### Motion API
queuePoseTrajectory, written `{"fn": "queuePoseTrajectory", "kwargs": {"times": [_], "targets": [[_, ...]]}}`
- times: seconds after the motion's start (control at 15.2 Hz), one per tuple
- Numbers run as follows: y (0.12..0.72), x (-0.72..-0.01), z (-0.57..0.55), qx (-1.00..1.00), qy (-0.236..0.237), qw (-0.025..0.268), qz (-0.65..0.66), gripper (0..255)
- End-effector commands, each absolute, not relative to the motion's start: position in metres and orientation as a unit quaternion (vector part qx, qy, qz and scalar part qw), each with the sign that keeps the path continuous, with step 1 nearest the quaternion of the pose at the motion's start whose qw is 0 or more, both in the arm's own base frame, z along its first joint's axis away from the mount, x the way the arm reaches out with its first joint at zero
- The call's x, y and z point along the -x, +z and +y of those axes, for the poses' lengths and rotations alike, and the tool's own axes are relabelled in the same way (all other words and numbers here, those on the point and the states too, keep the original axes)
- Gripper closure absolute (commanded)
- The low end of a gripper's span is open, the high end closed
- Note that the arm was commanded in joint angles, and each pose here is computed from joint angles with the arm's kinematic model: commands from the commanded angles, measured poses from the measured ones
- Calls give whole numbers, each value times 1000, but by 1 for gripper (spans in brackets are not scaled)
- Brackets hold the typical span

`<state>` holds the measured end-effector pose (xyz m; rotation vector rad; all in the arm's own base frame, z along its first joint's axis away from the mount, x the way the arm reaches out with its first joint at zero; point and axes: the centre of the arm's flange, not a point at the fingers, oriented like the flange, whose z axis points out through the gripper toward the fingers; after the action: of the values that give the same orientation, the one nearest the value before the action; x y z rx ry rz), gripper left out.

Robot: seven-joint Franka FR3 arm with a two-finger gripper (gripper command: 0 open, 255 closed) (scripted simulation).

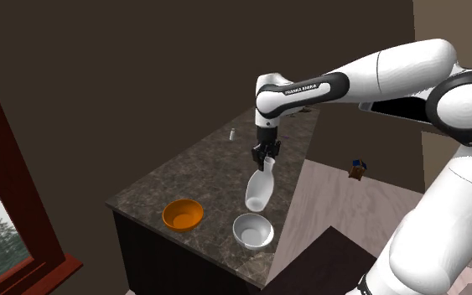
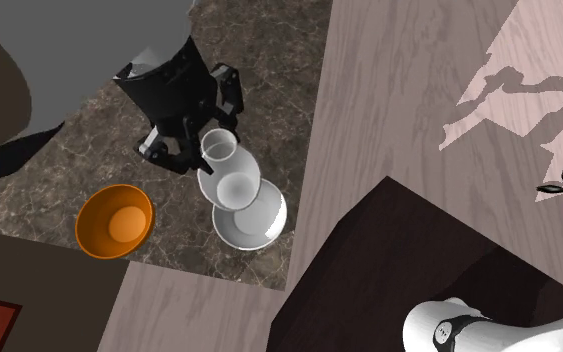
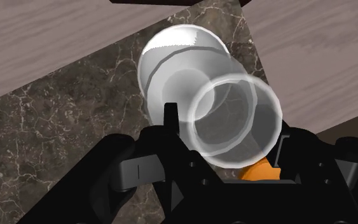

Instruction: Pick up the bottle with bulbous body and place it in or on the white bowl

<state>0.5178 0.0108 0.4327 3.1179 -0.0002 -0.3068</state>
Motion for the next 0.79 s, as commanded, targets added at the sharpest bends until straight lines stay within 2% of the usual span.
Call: {"fn": "queuePoseTrajectory", "kwargs": {"times": [0.0,0.73], "targets": [[422,-518,11,-995,-98,4,0,255],[364,-518,11,-995,-98,4,0,255]]}}
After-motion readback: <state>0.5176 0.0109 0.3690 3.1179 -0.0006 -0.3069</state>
